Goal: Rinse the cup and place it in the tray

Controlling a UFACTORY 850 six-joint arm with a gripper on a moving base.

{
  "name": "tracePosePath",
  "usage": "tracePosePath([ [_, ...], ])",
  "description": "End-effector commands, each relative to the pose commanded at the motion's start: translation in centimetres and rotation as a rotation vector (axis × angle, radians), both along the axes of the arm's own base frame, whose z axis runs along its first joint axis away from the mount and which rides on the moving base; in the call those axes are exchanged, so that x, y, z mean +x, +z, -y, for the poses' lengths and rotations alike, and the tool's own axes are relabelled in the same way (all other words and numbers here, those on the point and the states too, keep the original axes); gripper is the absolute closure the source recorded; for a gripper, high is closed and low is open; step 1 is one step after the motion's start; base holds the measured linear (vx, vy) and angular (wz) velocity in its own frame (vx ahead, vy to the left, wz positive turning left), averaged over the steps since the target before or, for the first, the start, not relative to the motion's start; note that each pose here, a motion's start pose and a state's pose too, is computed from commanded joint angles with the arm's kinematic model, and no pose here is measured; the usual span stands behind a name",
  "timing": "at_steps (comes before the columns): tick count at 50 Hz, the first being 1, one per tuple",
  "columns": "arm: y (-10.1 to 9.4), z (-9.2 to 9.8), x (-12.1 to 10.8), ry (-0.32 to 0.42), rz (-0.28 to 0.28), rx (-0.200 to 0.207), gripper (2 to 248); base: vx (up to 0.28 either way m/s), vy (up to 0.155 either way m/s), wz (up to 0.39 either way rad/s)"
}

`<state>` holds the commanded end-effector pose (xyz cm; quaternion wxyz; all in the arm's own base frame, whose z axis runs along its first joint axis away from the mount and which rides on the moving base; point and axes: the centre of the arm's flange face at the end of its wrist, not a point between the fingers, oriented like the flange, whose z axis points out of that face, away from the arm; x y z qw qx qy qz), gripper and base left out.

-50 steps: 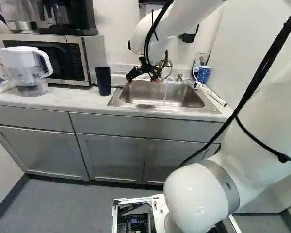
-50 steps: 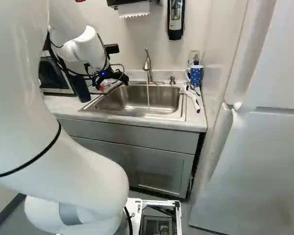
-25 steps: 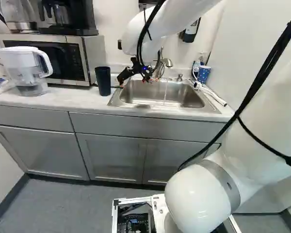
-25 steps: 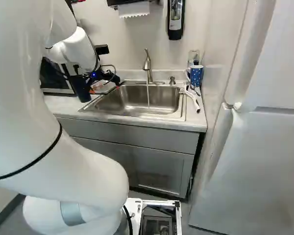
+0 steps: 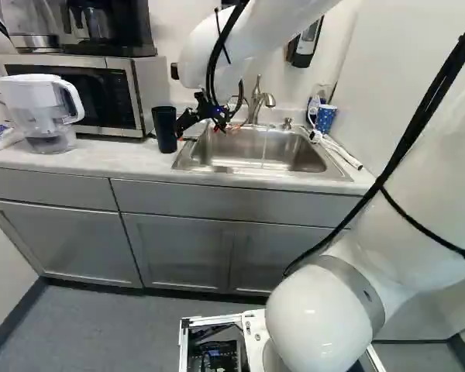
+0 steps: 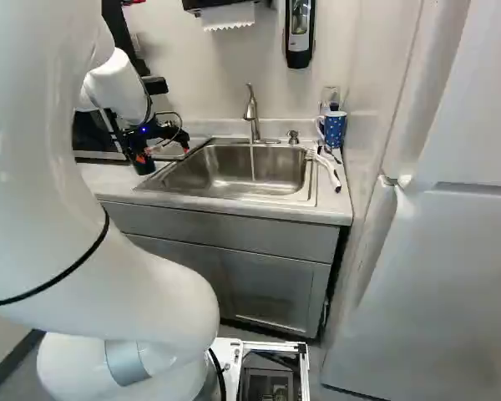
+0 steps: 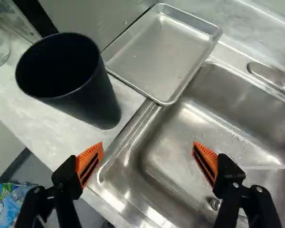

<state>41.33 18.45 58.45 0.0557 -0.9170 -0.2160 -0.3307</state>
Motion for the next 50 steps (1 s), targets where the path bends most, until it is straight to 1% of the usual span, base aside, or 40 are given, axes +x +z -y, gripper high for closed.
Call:
tracePosePath([
  [12, 0.0, -1.8, -1.0, 0.045, 0.012, 0.006, 3, 0.0, 0.0, 0.0],
  [18, -0.3, -2.1, -1.2, 0.055, 0.027, 0.014, 3, 0.0, 0.0, 0.0],
  [38, -1.7, -3.0, 0.2, 0.063, 0.112, 0.06, 3, 0.0, 0.0, 0.0],
  [50, -2.6, -3.9, 0.5, 0.078, 0.16, 0.087, 3, 0.0, 0.0, 0.0],
])
